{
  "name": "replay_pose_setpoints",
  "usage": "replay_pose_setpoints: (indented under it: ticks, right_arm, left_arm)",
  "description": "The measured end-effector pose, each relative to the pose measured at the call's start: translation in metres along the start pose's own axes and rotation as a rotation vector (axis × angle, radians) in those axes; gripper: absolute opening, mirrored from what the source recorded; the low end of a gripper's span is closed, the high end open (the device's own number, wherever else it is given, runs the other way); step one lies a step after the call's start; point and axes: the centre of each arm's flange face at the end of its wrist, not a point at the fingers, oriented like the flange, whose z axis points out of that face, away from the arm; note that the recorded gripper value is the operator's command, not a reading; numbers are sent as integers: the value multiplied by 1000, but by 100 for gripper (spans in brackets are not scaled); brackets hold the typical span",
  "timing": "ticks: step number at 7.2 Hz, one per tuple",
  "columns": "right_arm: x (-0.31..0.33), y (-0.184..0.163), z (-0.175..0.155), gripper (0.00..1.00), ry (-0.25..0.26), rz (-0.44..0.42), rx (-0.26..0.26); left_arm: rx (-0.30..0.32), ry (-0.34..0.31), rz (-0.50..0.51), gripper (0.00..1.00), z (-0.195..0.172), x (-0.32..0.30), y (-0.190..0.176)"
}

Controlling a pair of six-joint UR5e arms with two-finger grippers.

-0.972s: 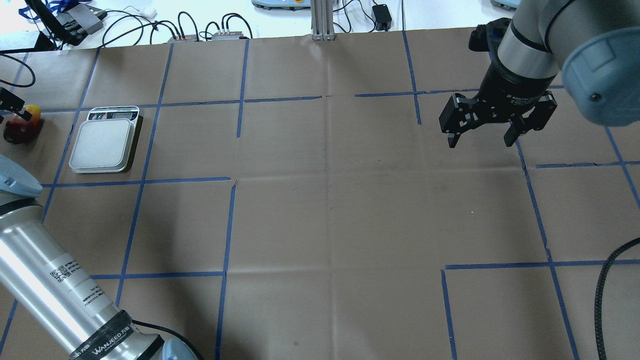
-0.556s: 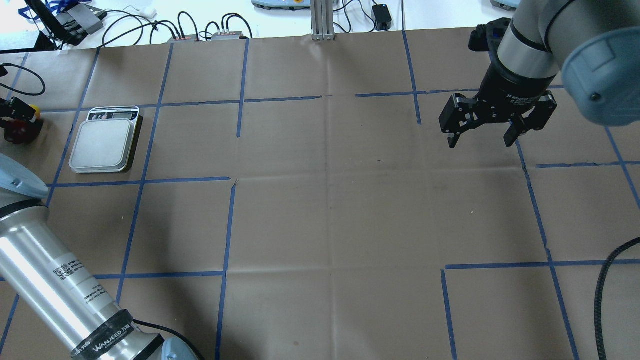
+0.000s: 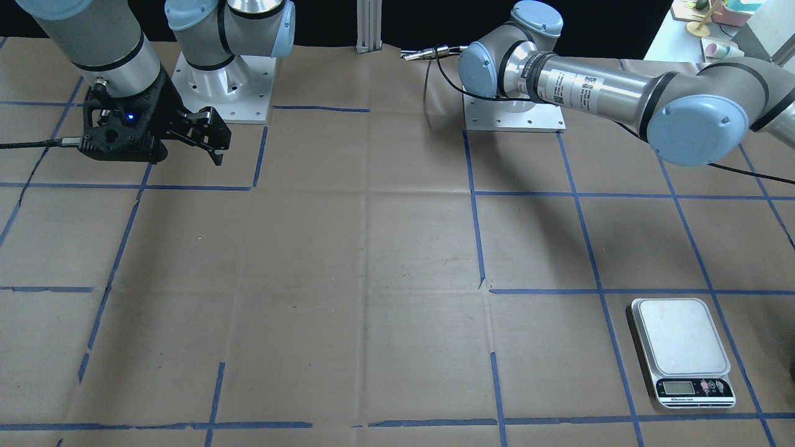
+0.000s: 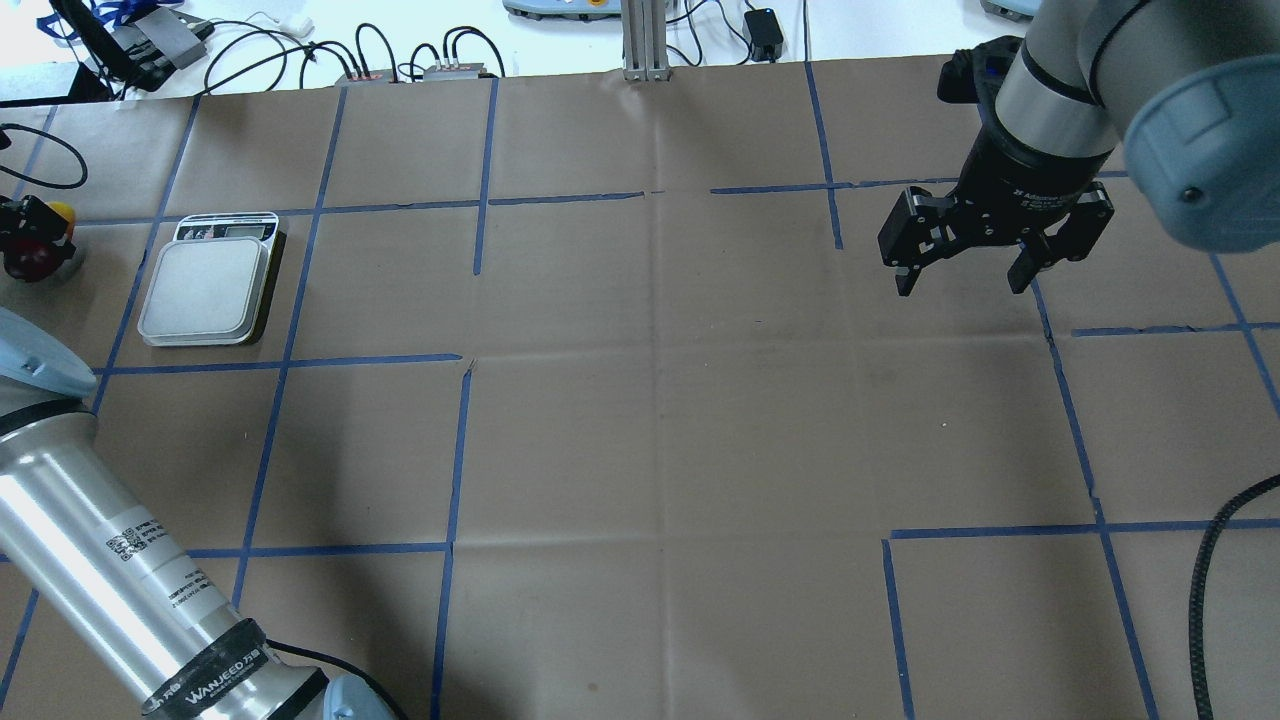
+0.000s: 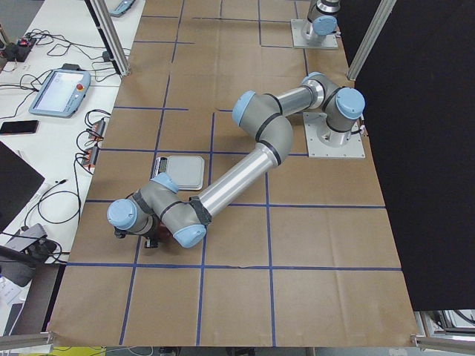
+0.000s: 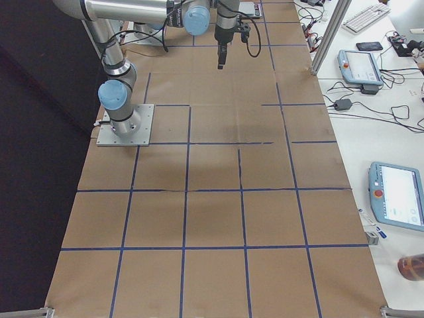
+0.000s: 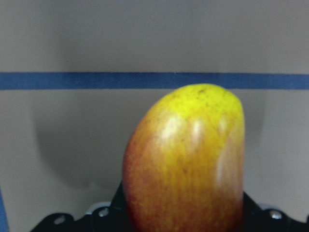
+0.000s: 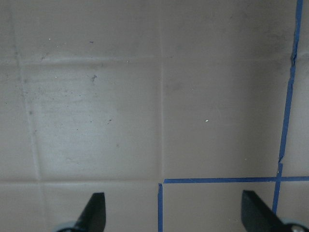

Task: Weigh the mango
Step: 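Lift the mango with the left gripper and carry it over the scale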

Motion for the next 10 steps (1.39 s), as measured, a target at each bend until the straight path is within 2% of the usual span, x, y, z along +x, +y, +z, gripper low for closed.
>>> replay_pose_setpoints:
  ticks: [2,5,7,8,10]
  right_arm:
    - [0,0,0,100,0,0,0]
    - [0,0,0,100,0,0,0]
    - [0,0,0,100,0,0,0]
    - [0,0,0,100,0,0,0]
    - [0,0,0,100,0,0,1]
  left_arm:
    - [0,-9,2,32,-47,15,10]
    - [-85,26,-41,30,-93,57,49]
    - [-112,25,-75,31,-137,137,92]
    - [-110,10,-94,34,-143,181,110]
    - [-49,-45,-112,36,-111,235,122]
